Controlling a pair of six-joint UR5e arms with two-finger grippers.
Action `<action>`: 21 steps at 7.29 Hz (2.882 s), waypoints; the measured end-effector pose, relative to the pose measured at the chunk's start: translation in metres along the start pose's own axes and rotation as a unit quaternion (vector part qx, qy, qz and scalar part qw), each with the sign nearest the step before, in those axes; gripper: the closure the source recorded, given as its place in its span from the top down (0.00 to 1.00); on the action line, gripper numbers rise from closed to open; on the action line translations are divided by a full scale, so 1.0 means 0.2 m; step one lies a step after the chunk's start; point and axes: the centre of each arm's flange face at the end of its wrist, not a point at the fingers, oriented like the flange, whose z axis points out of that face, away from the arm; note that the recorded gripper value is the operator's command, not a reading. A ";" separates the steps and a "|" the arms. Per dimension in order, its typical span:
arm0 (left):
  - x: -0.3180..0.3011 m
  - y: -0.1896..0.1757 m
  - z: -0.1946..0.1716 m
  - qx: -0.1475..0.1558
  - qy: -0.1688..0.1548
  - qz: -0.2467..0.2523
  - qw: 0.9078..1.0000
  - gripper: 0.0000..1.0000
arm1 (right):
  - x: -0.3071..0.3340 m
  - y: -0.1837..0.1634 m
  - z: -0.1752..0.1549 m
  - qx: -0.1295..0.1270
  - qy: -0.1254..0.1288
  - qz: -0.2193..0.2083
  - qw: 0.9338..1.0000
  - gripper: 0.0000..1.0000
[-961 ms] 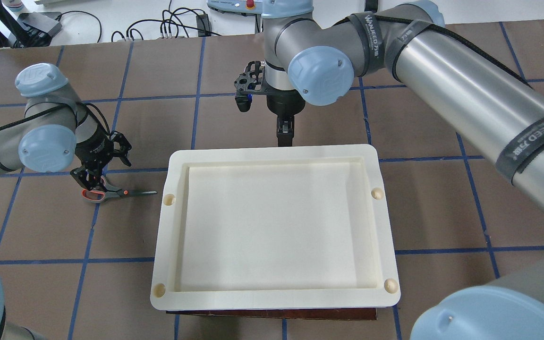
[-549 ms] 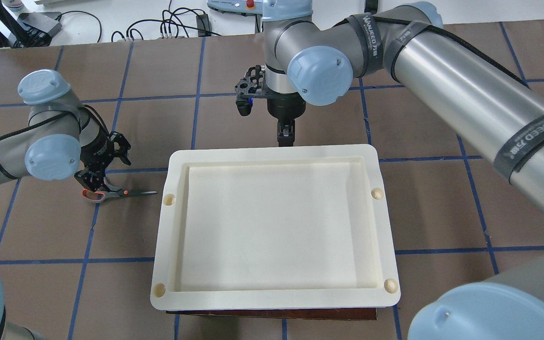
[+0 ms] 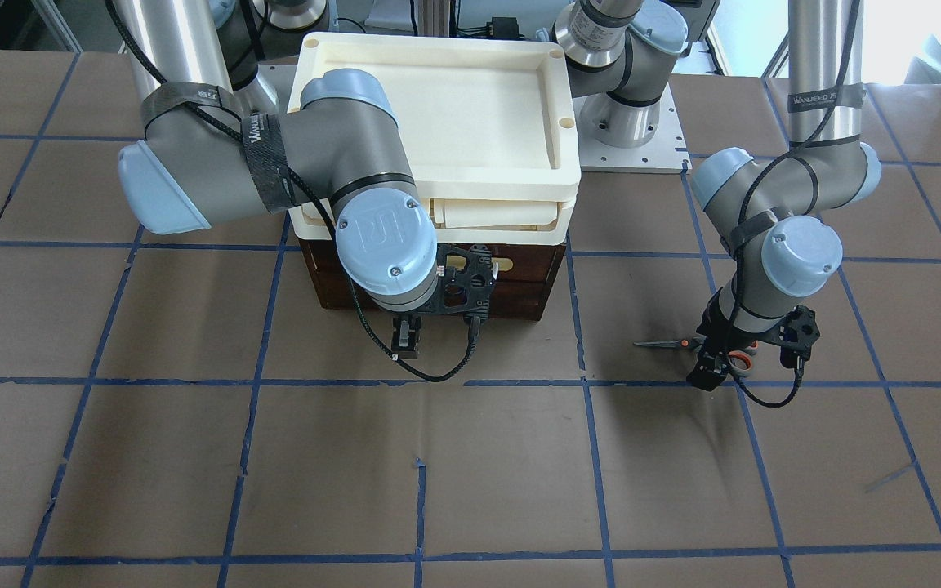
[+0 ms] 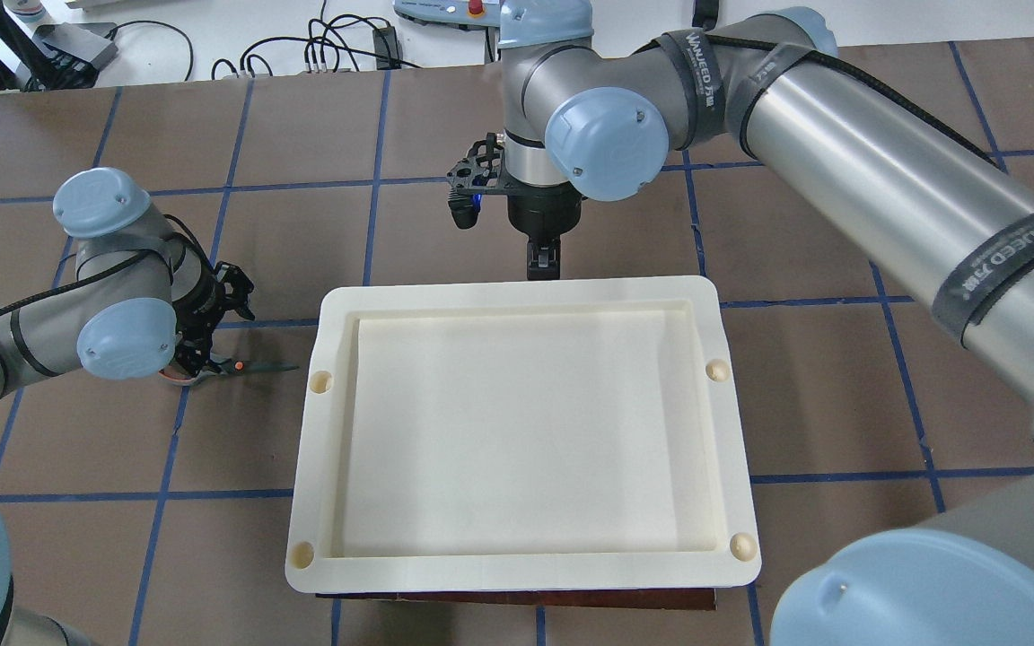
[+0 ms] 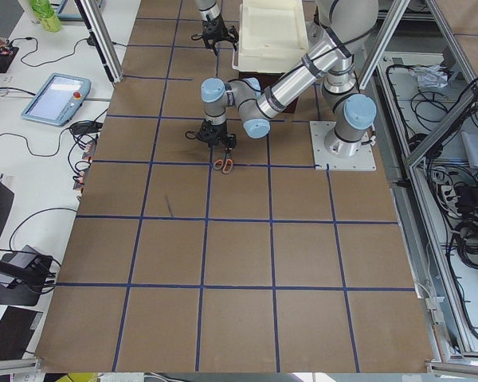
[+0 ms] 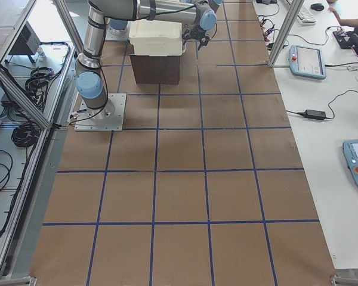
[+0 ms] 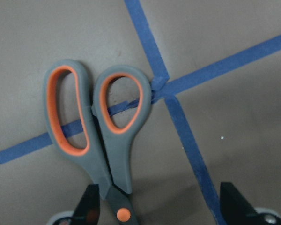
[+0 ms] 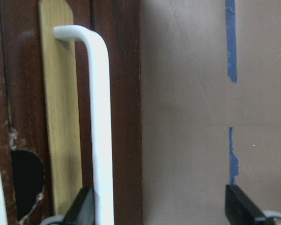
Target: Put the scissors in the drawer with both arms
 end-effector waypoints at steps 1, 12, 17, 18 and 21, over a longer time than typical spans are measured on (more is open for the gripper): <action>-0.02 0.02 0.03 -0.005 -0.006 -0.007 1.000 0.91 | 0.00 0.00 0.01 -0.001 -0.003 0.000 1.000 0.98; 0.00 0.01 -0.03 -0.007 0.004 -0.011 1.000 0.16 | 0.08 -0.03 0.04 0.006 -0.015 -0.006 1.000 0.99; 0.10 -0.09 -0.36 0.013 0.027 -0.004 1.000 0.16 | 0.08 -0.03 0.06 0.003 -0.020 -0.007 1.000 1.00; 0.12 -0.10 -0.44 0.012 0.026 -0.002 1.000 0.16 | 0.09 -0.03 0.07 0.003 -0.020 -0.007 1.000 1.00; 0.20 -0.12 -0.67 0.016 0.033 0.006 0.999 0.16 | 0.10 -0.03 0.03 0.004 -0.006 -0.007 1.000 1.00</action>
